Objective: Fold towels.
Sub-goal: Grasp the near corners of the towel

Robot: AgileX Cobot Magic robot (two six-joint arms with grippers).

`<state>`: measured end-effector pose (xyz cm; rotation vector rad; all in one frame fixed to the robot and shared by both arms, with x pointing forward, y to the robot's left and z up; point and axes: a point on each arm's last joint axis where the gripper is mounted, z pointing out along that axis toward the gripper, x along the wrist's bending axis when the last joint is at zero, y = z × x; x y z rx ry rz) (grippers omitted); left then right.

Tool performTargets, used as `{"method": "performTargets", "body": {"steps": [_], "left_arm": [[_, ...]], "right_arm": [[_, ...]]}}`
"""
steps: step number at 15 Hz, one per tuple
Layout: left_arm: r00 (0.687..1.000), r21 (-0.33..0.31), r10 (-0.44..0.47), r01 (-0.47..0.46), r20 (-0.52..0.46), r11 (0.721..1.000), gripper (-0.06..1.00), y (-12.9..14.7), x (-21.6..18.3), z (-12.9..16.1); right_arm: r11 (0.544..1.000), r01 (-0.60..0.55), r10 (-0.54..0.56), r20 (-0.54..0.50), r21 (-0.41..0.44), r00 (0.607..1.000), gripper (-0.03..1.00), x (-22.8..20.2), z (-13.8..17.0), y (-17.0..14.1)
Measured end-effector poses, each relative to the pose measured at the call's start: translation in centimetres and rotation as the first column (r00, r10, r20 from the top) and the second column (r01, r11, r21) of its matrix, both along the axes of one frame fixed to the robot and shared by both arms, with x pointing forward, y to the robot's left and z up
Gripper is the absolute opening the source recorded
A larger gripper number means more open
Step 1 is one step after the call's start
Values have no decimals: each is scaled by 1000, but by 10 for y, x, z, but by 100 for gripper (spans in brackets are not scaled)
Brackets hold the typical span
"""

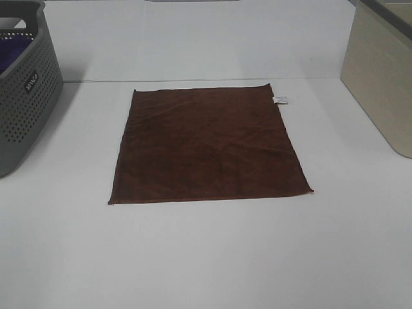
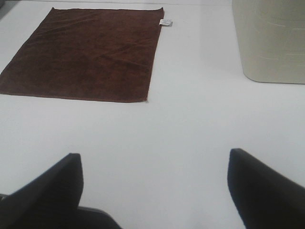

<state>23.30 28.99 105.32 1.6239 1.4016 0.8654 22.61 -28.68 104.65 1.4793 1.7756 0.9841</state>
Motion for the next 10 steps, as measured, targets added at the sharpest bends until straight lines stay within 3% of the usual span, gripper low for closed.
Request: {"method": "performTargets", "body": {"steps": [10], "left_arm": [[1000, 0, 0, 0, 0, 1000, 72, 0, 0, 0]], "right_arm": [[1000, 0, 0, 0, 0, 1000, 79, 0, 0, 0]]}}
